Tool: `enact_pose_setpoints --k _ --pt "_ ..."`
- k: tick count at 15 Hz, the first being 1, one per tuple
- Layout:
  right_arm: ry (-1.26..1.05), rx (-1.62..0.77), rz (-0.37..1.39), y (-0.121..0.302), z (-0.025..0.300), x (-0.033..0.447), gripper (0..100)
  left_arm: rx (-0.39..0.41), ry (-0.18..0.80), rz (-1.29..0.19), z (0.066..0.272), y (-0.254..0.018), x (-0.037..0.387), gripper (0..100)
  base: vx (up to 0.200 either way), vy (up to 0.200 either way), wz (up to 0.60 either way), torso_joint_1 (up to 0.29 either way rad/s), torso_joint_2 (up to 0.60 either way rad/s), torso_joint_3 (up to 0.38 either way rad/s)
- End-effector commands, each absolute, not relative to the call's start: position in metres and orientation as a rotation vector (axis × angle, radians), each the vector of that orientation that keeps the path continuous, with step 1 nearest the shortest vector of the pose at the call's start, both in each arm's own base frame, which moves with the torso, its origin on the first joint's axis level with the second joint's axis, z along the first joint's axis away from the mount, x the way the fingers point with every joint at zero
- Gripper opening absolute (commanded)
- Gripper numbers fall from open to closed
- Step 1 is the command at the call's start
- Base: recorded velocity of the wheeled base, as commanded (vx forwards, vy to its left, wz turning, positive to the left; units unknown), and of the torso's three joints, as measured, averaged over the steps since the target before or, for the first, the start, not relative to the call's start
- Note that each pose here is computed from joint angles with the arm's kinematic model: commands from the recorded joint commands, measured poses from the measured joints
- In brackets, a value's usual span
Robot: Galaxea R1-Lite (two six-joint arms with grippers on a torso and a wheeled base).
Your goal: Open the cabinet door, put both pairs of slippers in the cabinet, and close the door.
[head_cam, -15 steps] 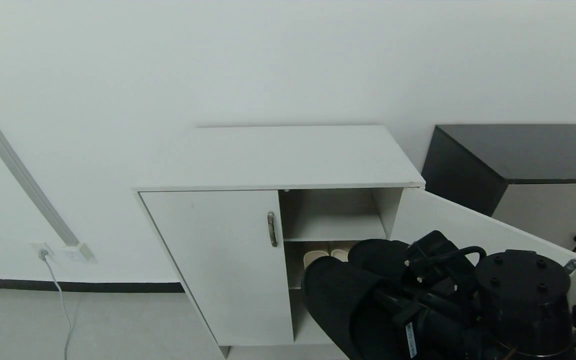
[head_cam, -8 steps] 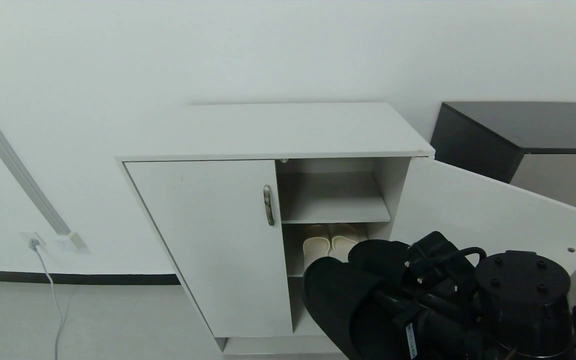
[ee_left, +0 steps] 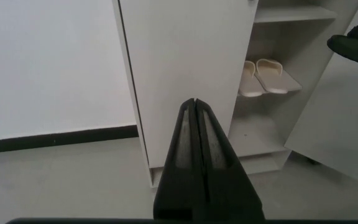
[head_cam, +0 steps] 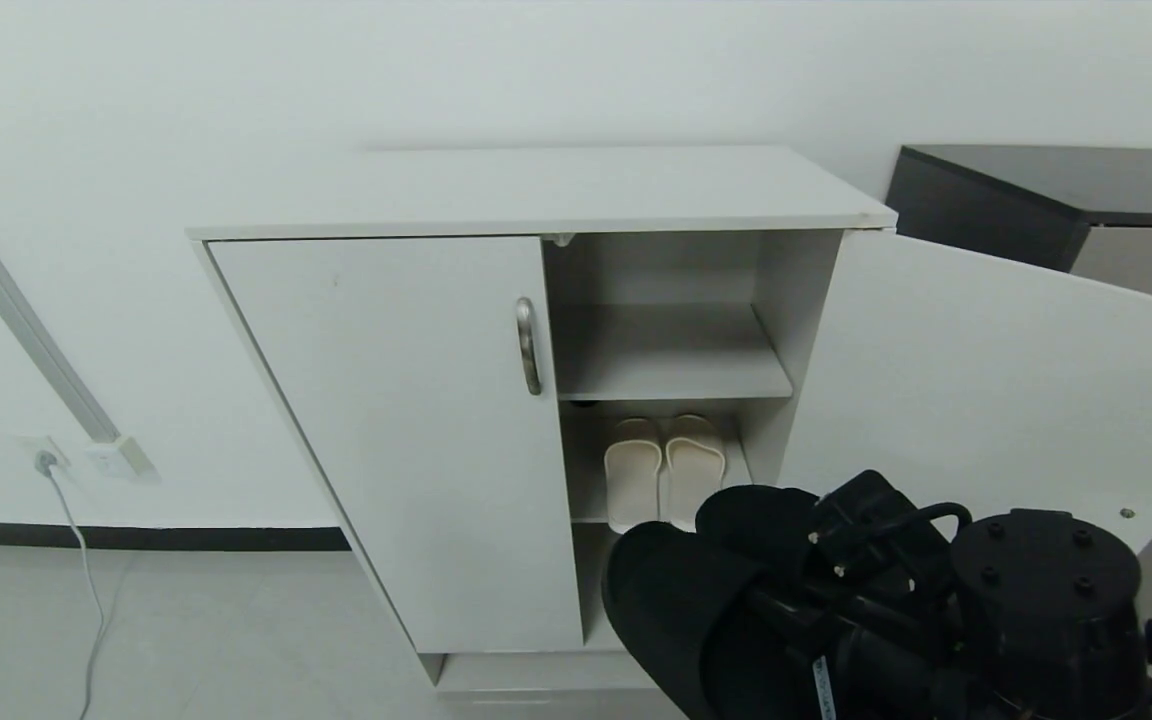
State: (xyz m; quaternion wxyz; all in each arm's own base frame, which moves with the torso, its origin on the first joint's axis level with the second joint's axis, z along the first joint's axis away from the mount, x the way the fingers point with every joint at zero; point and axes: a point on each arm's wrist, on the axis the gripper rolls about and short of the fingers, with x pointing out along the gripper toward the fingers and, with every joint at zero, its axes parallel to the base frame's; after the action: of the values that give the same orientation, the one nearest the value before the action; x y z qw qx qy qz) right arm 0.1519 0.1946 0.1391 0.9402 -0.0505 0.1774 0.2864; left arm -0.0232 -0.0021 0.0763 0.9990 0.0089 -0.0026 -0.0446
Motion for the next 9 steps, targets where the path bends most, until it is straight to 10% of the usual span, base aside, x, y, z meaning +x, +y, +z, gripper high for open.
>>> enact_pose_setpoints --k 1,9 --pt "0.363 -0.104 0.587 0.1946 0.1388 0.1512 0 0.017 -0.004 -0.089 0.0763 -0.0021 -0.0231 0 0.0 0.0 0.0 -0.09 0.46 0.373" --pt "0.362 -0.113 0.594 0.1945 0.1364 0.1497 0 0.017 -0.004 -0.089 0.0763 -0.0021 -0.0231 0 0.0 0.0 0.0 -0.026 0.34 0.315"
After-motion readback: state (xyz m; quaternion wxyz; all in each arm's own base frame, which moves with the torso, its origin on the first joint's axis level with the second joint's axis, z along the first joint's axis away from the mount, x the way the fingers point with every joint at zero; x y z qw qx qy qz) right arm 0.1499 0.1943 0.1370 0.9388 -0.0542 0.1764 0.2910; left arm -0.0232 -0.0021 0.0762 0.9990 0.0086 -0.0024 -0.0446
